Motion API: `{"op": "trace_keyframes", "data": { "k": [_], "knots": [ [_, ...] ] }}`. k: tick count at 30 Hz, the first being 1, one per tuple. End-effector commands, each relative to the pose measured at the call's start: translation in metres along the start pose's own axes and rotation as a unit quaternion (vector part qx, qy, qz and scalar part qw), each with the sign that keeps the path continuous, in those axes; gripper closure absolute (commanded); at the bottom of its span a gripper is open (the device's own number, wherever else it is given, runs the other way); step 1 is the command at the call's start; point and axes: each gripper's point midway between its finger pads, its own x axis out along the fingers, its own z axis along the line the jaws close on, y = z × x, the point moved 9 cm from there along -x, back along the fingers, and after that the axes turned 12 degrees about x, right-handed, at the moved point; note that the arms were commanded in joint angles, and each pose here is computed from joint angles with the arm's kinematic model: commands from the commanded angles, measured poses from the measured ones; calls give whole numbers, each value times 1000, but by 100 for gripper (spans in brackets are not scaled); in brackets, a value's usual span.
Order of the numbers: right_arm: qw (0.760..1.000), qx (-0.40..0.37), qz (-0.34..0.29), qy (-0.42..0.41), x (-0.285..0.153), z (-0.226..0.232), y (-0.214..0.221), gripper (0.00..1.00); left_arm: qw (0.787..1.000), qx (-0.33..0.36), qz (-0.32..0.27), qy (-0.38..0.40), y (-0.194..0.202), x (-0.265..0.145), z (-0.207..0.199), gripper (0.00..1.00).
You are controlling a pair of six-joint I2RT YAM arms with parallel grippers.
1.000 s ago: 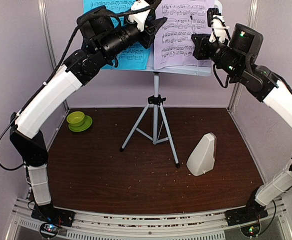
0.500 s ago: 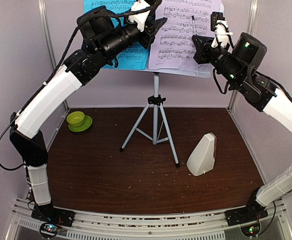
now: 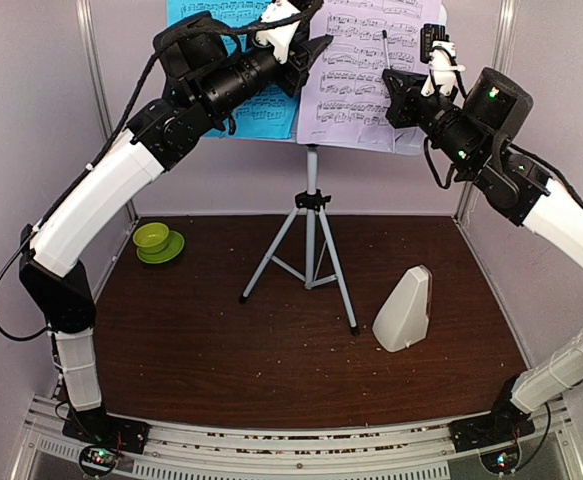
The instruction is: Set up the instrument practice props
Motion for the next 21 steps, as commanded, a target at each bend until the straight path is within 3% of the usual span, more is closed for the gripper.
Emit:
{"op": "trace_keyframes", "data": {
  "k": [1,16,21],
  "knots": [
    [1000,3,-10,-23,-4,5,-5,100,999,-3,-26,-32,-11,-7,21,76],
    [999,1,-10,-39,0,9,-4,100,997,-36,-58,-19,-6,9,8,81],
    [999,-1,-10,-38,1,9,-3,100,998,-35,-53,-26,-8,7,11,72]
  ]
}}
